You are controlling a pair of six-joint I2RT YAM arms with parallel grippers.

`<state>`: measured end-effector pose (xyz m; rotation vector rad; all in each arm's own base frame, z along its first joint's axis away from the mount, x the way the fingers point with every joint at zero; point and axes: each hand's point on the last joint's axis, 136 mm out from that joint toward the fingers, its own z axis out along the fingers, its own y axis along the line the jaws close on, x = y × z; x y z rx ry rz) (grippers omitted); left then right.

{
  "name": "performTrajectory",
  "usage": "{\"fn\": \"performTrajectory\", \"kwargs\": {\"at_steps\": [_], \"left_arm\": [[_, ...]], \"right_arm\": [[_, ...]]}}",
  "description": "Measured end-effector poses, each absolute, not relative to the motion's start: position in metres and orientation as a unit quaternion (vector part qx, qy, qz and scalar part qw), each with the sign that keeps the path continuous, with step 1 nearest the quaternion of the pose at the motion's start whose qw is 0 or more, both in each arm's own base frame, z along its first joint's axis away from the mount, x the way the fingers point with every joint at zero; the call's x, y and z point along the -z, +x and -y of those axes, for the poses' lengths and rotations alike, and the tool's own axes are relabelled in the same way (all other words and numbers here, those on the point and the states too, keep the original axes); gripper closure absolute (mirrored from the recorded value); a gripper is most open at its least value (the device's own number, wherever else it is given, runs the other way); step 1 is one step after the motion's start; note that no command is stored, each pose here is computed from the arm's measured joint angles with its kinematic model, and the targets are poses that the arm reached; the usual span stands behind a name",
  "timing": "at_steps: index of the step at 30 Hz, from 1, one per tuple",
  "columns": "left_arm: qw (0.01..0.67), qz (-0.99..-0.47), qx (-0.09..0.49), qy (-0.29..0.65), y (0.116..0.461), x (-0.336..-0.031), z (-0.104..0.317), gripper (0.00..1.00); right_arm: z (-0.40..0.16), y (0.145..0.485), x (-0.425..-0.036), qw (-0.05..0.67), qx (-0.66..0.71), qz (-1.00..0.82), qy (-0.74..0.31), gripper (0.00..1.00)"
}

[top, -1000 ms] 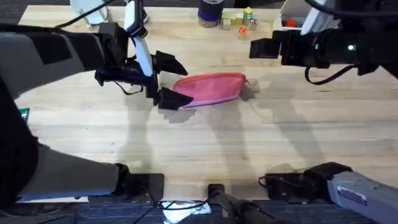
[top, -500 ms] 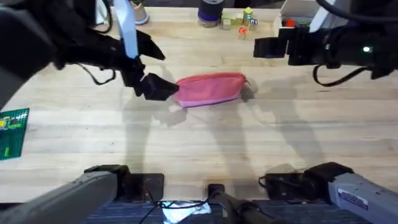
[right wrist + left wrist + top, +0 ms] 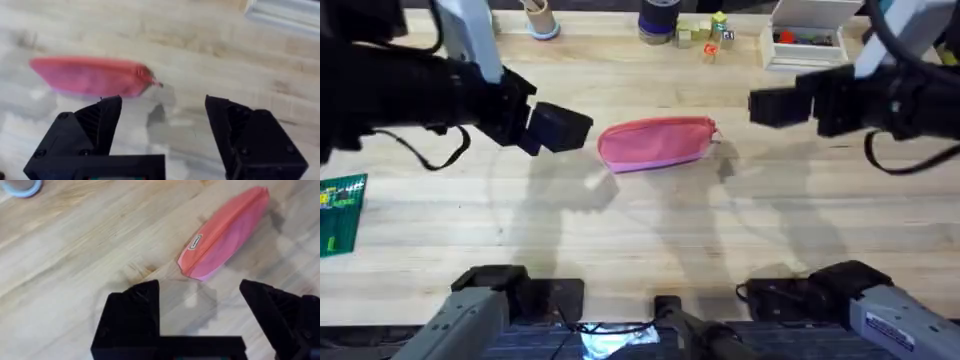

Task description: Unzip the bag, pick up the pens from the table one at a time and place them inside, then zip the bag closed.

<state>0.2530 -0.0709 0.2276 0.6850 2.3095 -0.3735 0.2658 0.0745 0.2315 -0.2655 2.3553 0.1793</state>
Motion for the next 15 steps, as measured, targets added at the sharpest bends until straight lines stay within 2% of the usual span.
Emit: {"fn": "performTrajectory", "kwargs": {"at_steps": [6,15], "left_arm": [[0.359,-0.897,0.151,0.209,0.247,-0.239,0.0683,0.005],[0.357,-0.901,0.157,0.189,0.2459,-0.2401,0.0679,0.006]], "right_arm": [[-0.0715,0.2543,-0.2262,0.356,-0.063,-0.925,-0.116,0.005],[-0.0715,0.2544,-0.2262,0.356,-0.062,-0.925,-0.117,0.005]]}}
